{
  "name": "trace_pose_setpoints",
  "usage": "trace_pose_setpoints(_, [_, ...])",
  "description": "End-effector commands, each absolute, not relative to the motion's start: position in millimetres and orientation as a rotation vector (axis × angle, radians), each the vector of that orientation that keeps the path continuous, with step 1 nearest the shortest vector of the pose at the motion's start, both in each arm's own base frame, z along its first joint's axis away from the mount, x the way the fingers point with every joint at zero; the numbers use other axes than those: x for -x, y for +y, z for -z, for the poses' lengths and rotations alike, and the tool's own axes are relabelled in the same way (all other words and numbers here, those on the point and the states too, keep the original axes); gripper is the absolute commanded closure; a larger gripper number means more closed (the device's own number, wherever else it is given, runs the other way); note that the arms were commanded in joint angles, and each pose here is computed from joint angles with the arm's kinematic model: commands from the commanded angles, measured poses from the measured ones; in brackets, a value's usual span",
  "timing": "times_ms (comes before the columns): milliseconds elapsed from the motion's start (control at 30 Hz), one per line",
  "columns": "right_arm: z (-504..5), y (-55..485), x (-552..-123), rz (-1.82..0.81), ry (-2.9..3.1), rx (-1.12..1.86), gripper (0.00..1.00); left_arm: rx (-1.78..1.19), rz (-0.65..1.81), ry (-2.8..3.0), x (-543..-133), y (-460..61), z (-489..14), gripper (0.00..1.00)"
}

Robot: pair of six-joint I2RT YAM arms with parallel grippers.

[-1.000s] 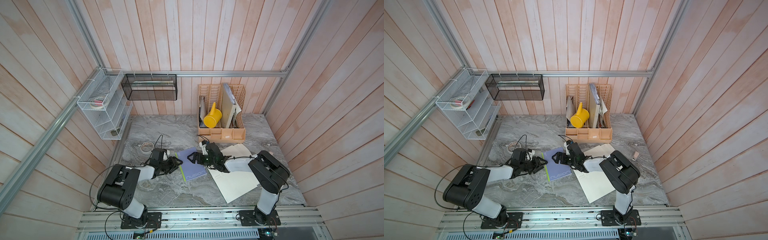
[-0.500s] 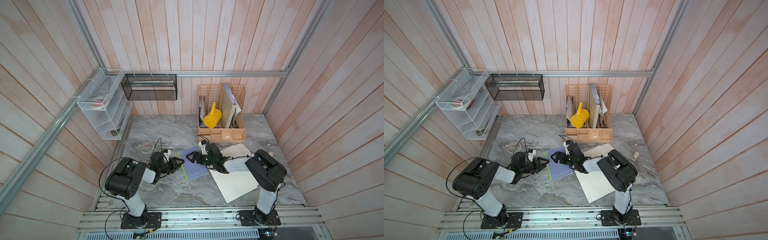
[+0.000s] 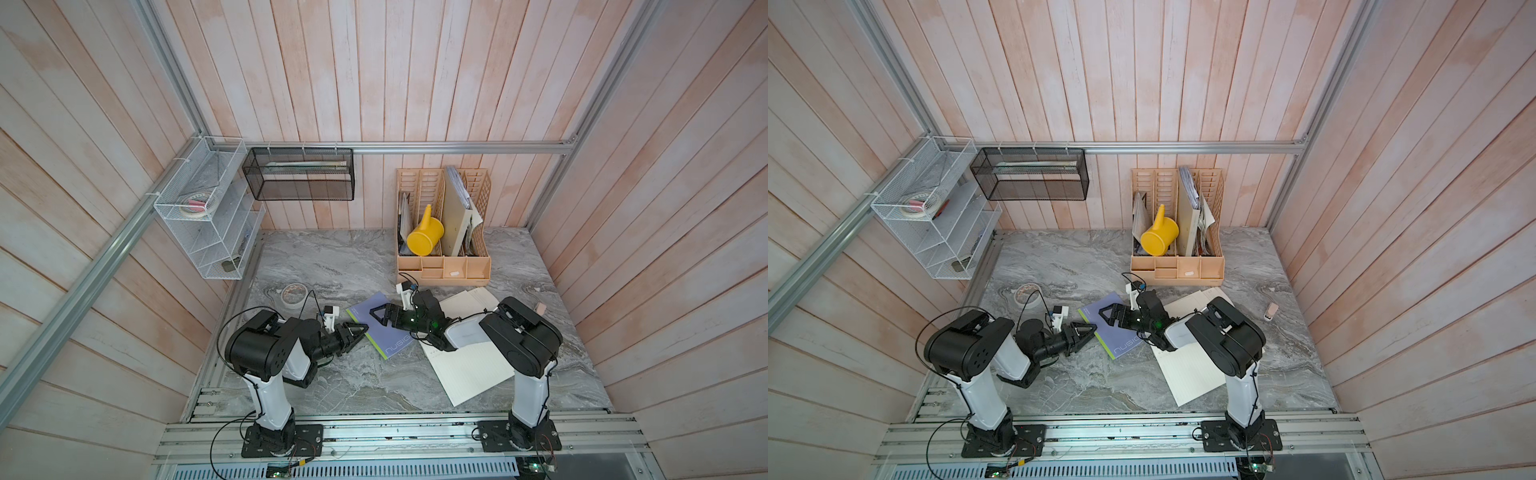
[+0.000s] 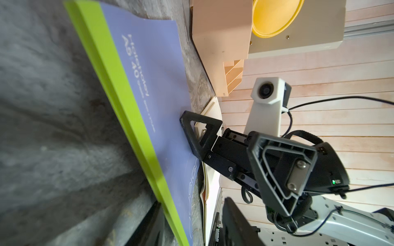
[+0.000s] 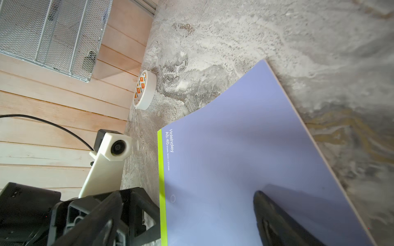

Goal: Close the notebook
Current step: Move the notebook to the center of the board.

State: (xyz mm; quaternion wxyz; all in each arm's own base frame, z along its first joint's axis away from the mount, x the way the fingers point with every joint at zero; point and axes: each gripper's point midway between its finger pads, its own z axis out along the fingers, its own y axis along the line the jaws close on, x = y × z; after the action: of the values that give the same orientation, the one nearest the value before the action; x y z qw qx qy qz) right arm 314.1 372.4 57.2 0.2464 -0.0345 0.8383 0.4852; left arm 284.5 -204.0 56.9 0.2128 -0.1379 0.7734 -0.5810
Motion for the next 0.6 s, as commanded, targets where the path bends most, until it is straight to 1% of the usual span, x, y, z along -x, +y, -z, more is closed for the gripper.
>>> trace_pose_setpoints(0, [34.9,344.7,-259.7,-1.164,2.687,0.001,0.02,0.302,1.583,2.085,-297.8,-208.6,-72.8,0.52])
trace_pose_setpoints(100, [35.3,345.9,-259.3,-1.167,2.688,0.004,0.02,0.283,1.537,2.140,-303.7,-217.5,-61.8,0.56])
trace_pose_setpoints(267, [32.9,347.7,-260.6,-1.179,2.679,0.005,0.02,0.361,1.434,2.235,-311.6,-216.1,-44.8,0.76])
trace_pose_setpoints(300, [33.1,347.7,-260.6,-1.179,2.678,0.006,0.02,0.388,1.387,2.266,-313.3,-212.2,-39.8,0.78])
trace_pose_setpoints(400, [33.8,348.6,-260.3,-1.188,2.677,0.006,0.02,0.379,1.265,2.324,-317.5,-205.6,-33.0,0.77])
trace_pose_setpoints(433, [34.7,348.3,-260.3,-1.188,2.678,0.003,0.02,0.366,1.259,2.320,-318.3,-205.7,-34.4,0.77])
trace_pose_setpoints(567, [41.2,347.4,-259.0,-1.189,2.685,-0.007,0.02,0.391,1.258,2.341,-320.1,-206.4,-32.1,0.72])
